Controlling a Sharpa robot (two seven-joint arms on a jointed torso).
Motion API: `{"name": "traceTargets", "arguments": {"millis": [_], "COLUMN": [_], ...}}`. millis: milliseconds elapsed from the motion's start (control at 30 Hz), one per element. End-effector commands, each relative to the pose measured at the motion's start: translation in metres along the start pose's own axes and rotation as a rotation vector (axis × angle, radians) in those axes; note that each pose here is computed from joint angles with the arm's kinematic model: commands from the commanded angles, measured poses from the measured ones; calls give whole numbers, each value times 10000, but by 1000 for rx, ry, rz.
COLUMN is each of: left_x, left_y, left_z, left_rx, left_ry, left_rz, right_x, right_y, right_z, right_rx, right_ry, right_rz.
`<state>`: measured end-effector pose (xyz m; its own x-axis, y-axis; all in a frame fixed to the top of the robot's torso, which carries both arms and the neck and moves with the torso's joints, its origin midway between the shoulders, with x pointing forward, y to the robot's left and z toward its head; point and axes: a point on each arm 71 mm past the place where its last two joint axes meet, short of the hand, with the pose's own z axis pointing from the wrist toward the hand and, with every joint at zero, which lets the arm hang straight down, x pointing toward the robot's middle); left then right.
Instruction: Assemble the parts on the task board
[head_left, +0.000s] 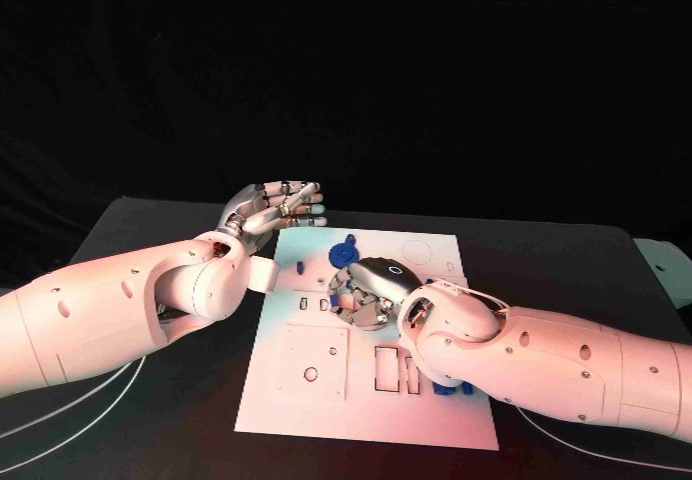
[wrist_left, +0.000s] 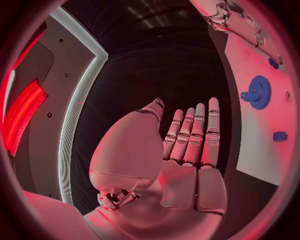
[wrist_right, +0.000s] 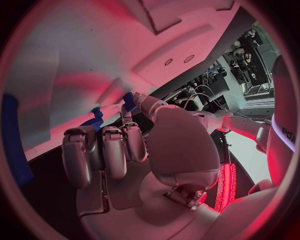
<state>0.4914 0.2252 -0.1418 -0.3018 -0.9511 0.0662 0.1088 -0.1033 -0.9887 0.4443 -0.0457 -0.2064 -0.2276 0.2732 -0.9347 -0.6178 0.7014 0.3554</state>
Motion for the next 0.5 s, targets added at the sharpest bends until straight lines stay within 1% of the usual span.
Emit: {"name": "traceTargets", "arguments": {"millis": [33,500], "left_x": [18,12], "left_y": [-11,-10], "left_z": [3,2], "left_rx": [8,7], "left_ry": [16,15], "left_rz": [-9,-9], "right_x": [93,100], "right_y": [-52,-59], "right_z": [-24,-17], "right_rx": [33,34], "right_ry": [61,68], "right_rz": [-20,-24]}}
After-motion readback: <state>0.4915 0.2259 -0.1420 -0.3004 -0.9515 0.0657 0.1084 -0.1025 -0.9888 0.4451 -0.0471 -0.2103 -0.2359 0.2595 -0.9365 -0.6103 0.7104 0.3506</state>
